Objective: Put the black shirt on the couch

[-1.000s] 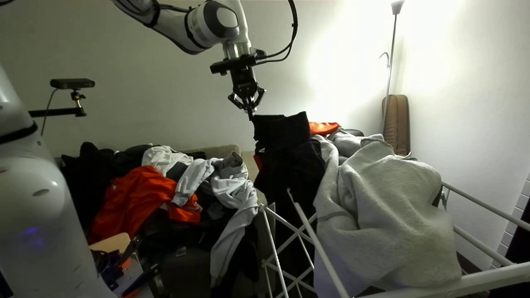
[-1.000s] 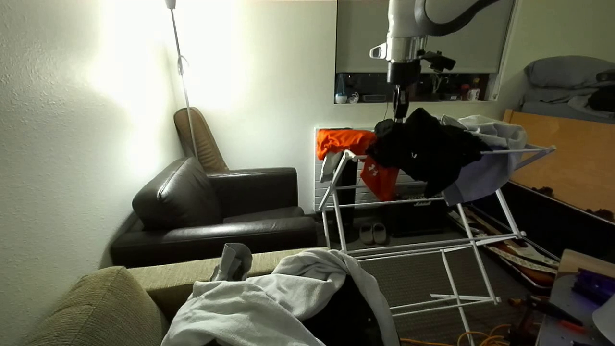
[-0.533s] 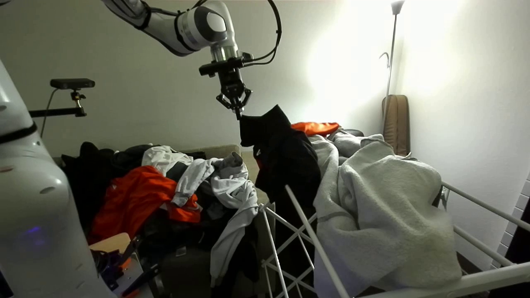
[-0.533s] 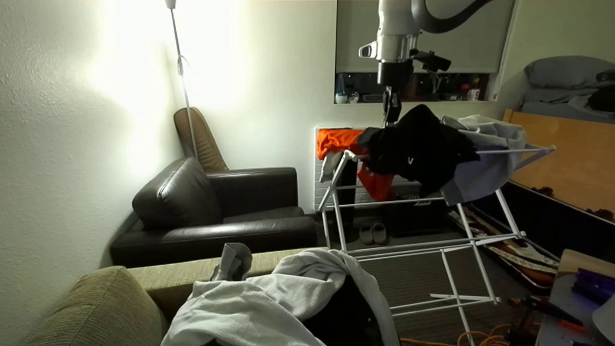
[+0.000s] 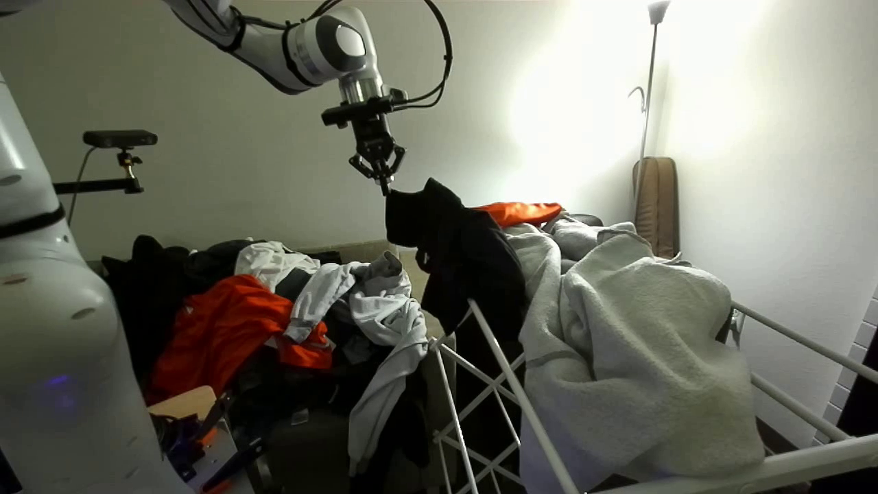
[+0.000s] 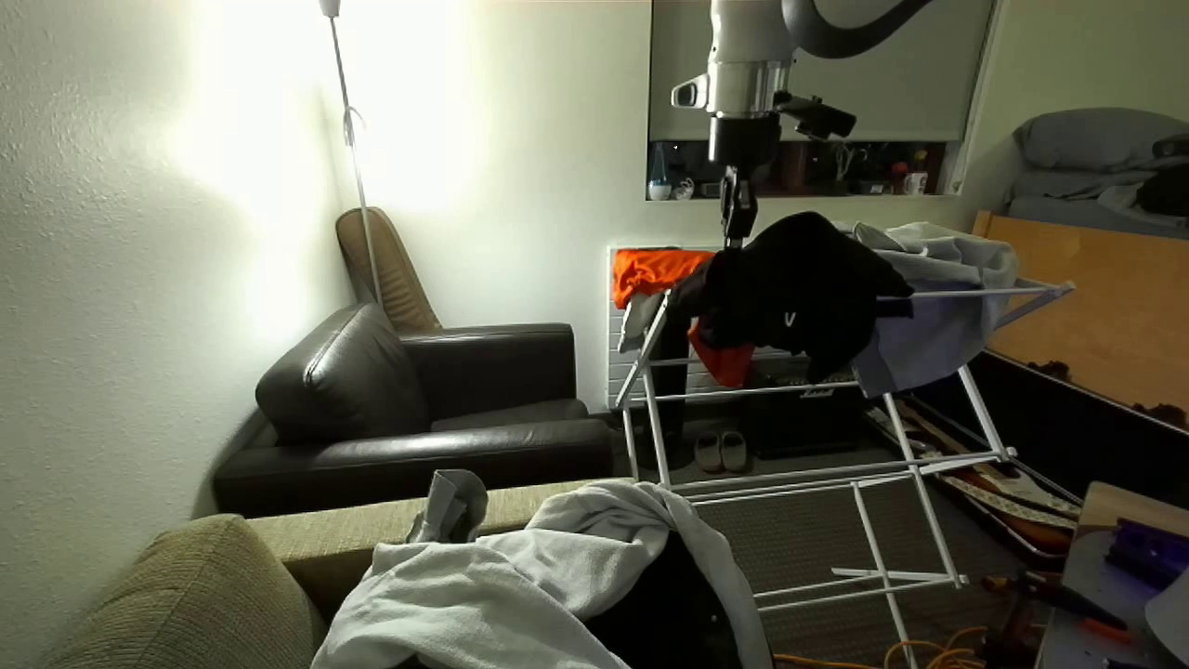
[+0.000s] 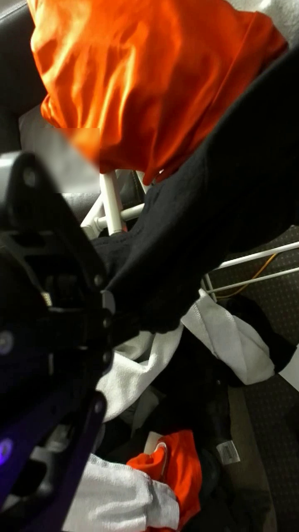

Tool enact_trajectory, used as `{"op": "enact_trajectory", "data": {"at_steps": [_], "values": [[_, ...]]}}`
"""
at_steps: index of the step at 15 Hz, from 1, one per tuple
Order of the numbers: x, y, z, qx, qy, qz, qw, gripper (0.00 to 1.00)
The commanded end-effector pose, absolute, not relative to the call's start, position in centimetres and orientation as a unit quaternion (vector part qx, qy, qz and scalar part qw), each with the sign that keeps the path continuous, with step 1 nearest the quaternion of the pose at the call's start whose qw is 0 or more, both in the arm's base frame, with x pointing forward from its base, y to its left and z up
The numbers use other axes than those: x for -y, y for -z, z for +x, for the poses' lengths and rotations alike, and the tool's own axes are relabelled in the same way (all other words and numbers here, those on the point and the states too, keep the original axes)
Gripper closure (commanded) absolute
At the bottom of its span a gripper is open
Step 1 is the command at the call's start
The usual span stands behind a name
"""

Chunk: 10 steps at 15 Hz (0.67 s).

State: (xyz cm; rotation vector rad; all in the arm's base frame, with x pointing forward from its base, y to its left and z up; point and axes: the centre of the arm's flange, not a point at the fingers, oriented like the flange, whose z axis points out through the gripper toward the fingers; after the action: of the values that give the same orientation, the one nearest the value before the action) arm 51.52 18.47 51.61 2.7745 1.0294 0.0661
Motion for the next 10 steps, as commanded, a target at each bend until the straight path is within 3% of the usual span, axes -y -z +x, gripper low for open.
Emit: {"op": "enact_trajectory", "data": {"at_steps": [1, 8, 10], "values": [[-21.0, -51.9, 52.1, -0.360, -0.023, 0.929, 0.082, 1.00], [-22.0, -52.0, 52.6, -0.425, -0.030, 0.904, 0.030, 1.00], [-22.5, -51.5, 52.3, -0.409, -0.026, 0.911, 0.048, 0.99]]}}
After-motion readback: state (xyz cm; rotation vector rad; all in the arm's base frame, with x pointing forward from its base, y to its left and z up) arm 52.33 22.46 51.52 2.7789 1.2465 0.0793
